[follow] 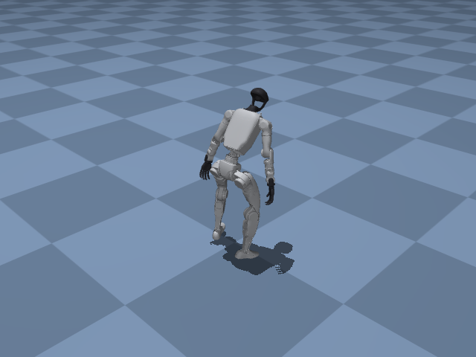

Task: Upper body actions

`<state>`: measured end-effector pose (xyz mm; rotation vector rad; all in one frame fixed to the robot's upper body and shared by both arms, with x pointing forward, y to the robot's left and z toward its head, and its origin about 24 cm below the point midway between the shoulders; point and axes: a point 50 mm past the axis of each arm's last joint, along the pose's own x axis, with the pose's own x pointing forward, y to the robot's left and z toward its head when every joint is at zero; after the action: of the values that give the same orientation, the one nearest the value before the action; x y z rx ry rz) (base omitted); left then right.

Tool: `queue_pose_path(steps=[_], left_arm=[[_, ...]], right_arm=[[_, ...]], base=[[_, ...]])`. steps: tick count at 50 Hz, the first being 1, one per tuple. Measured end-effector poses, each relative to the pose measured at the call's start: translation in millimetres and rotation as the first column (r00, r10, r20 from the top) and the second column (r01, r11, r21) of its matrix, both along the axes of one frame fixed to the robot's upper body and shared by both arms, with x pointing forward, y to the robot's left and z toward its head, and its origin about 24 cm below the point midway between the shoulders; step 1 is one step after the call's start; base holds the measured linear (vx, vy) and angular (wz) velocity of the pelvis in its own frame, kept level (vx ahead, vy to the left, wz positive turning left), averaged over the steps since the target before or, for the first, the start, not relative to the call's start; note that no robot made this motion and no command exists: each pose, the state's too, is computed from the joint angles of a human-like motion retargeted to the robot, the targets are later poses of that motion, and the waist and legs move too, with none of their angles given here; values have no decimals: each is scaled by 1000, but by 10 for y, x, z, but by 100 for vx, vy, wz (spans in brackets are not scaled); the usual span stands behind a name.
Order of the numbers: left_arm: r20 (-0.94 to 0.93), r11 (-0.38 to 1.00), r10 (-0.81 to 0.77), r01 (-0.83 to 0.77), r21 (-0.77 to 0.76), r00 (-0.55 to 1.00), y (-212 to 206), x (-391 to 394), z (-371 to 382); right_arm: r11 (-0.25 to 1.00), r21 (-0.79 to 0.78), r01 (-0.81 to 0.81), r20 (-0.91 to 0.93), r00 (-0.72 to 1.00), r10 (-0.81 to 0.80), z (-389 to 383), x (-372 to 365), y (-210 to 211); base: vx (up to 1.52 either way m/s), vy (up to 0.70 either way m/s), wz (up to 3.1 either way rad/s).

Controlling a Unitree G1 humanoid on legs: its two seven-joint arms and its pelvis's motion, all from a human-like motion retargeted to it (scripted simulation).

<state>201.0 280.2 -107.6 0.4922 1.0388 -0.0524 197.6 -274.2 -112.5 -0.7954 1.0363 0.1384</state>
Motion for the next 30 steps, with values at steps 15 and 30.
queue_pose_path(steps=[15,30], left_arm=[[-499,911,307,-402,-93,810,-560,-2070,-666],[160,970,242,-245,-5,957,6,98,54]], right_arm=[[958,71,278,-595,782,-182,-580,-2248,376],[999,-5,42,139,989,-41,90,232,132]], base=[[29,10,27],[-28,-11,-10]])
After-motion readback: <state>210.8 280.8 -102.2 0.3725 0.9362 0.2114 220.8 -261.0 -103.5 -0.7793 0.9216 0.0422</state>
